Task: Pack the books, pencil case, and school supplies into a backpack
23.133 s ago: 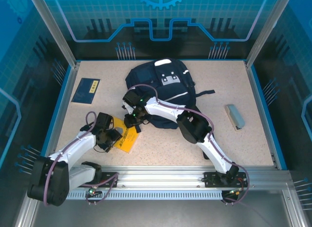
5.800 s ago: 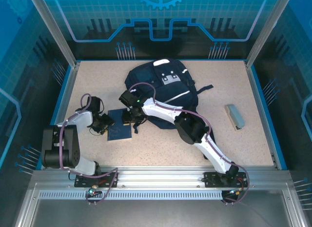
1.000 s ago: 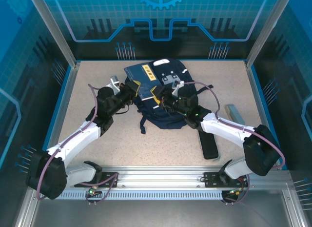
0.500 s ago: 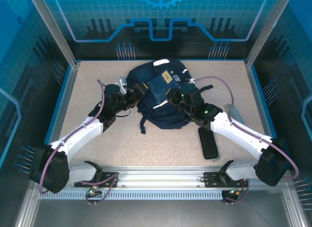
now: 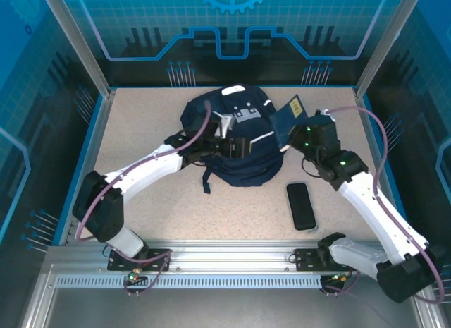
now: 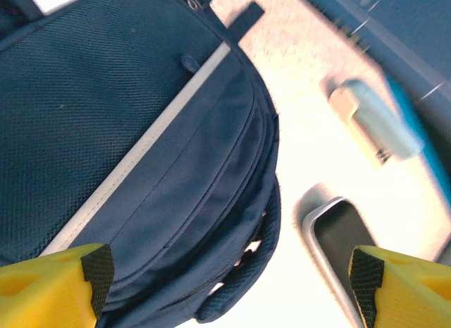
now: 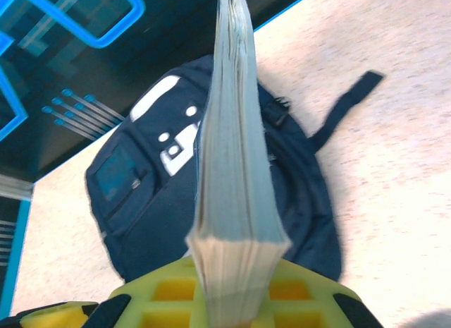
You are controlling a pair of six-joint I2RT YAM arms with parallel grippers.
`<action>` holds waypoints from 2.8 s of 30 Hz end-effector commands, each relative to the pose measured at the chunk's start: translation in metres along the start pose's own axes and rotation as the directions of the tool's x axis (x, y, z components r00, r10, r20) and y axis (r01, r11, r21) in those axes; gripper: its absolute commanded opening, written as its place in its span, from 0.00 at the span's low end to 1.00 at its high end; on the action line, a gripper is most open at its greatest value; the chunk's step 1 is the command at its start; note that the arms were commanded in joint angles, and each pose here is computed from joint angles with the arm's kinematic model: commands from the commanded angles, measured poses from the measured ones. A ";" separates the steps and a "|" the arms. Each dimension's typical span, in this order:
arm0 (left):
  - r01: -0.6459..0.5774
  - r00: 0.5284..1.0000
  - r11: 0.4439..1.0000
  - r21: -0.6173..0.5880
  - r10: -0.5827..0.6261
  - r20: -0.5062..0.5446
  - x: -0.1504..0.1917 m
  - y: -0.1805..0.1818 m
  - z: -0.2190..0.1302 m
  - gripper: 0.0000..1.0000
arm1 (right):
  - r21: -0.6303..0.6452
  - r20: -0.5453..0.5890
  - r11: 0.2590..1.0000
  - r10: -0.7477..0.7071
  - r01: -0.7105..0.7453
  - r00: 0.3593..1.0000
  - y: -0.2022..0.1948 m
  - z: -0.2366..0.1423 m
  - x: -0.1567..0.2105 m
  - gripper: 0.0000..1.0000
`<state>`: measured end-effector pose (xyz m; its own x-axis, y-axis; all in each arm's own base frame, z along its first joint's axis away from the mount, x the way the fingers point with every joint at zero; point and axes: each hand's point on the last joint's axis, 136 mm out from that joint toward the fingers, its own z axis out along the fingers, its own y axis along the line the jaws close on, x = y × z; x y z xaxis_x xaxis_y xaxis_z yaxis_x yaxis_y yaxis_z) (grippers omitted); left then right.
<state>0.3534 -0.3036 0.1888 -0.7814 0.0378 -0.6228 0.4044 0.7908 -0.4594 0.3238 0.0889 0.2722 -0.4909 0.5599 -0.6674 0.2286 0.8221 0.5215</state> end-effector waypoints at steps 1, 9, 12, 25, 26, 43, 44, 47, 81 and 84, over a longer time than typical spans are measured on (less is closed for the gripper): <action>-0.225 0.970 0.961 -0.164 0.204 -0.133 0.017 0.013 0.017 0.91 | 0.013 -0.025 0.999 -0.035 0.035 0.999 -0.022 -0.013 0.000 0.04; -0.437 0.882 0.850 -0.295 0.339 -0.328 0.030 0.013 0.072 0.89 | 0.038 -0.018 0.997 0.061 -0.060 0.998 -0.063 -0.026 -0.009 0.05; -0.460 0.869 0.832 -0.308 0.351 -0.349 0.027 0.016 0.086 0.85 | 0.040 -0.035 0.996 0.081 -0.080 0.996 -0.070 -0.025 -0.004 0.05; -0.623 0.762 0.713 -0.321 0.459 -0.457 0.020 0.034 0.118 0.79 | 0.038 -0.068 0.990 0.137 -0.135 0.988 -0.078 -0.023 0.010 0.05; -0.631 0.755 0.707 -0.318 0.466 -0.463 0.020 0.035 0.119 0.79 | 0.038 -0.068 0.990 0.141 -0.138 0.988 -0.078 -0.023 0.010 0.05; -0.613 0.777 0.595 -0.520 0.575 -0.258 -0.071 0.011 0.056 0.08 | -0.093 -0.114 0.987 0.123 -0.133 0.986 -0.055 -0.036 0.017 0.06; -0.597 0.782 0.589 -0.545 0.580 -0.230 -0.079 0.009 0.048 0.06 | -0.109 -0.125 0.986 0.114 -0.128 0.986 -0.052 -0.036 0.018 0.06; -0.541 0.792 0.572 -0.617 0.593 -0.144 -0.103 0.004 0.020 0.00 | -0.151 -0.147 0.981 0.100 -0.123 0.984 -0.044 -0.037 0.021 0.06; -0.190 0.911 0.767 -0.612 0.370 0.181 -0.155 0.008 -0.042 0.00 | -0.393 -0.378 0.871 0.139 -0.295 0.915 0.039 0.000 0.077 0.06; -0.186 0.909 0.776 -0.603 0.368 0.194 -0.156 0.003 -0.049 0.00 | -0.410 -0.364 0.864 0.140 -0.293 0.921 0.057 0.019 0.076 0.06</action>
<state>0.4531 -0.2888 0.2399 -0.5646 0.3595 -0.7430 0.2566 0.9320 0.2560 0.2898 0.1591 0.2021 -0.7676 0.5734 -0.2863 0.1342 0.5806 0.8031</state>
